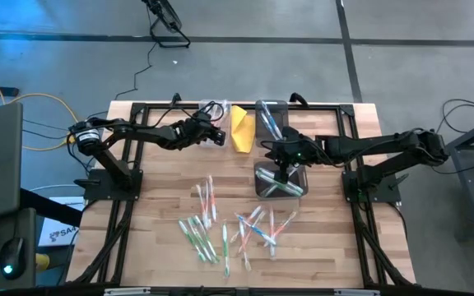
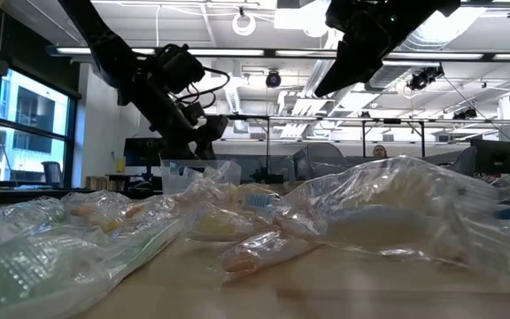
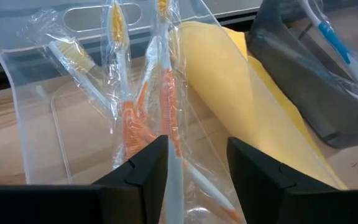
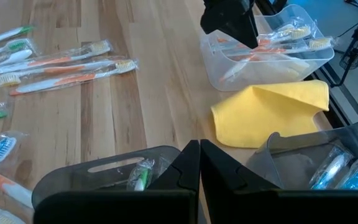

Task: Pick & Place Toothbrushes
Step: Put the orange toothbrush into the transparent bin

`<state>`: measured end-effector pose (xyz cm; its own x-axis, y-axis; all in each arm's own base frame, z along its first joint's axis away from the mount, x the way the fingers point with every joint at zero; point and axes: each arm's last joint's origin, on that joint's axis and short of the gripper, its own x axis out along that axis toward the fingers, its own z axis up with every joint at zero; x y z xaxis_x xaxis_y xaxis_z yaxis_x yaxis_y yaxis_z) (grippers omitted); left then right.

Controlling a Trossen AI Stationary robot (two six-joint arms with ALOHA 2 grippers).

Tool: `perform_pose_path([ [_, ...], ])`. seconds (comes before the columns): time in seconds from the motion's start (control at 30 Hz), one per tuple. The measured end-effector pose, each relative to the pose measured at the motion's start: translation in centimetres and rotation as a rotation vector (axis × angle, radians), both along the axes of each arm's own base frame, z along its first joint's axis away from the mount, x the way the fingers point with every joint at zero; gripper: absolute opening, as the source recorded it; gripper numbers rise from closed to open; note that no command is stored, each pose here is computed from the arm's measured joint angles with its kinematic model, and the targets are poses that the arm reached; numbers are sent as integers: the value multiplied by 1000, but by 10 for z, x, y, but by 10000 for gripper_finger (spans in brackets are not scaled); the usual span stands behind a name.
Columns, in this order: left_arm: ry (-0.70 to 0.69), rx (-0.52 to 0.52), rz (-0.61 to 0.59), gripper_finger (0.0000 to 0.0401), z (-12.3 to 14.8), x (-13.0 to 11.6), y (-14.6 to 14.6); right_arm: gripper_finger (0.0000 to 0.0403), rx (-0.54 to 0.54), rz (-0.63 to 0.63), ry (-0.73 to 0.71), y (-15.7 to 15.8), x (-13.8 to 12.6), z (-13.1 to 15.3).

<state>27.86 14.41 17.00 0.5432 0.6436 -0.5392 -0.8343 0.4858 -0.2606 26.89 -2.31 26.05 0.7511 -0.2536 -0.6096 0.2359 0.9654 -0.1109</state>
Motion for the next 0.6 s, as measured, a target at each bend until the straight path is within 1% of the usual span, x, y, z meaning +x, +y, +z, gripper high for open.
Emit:
perform_pose_path([
  [0.17, 19, 15, -30, 151, 0, 1, -3, 5, 1, -1, 0, 0, 0, 0],
  [0.4, 32, 48, -102, 100, 4, 7, -16, 5, 3, -2, 0, 0, 0, 0],
  [0.53, 27, 58, -134, 73, 8, 9, -24, 5, 3, -2, 0, 0, 0, 0],
  [0.6, 20, 80, -161, 63, 13, 10, -30, 5, 4, -2, 0, 0, 0, 0],
])
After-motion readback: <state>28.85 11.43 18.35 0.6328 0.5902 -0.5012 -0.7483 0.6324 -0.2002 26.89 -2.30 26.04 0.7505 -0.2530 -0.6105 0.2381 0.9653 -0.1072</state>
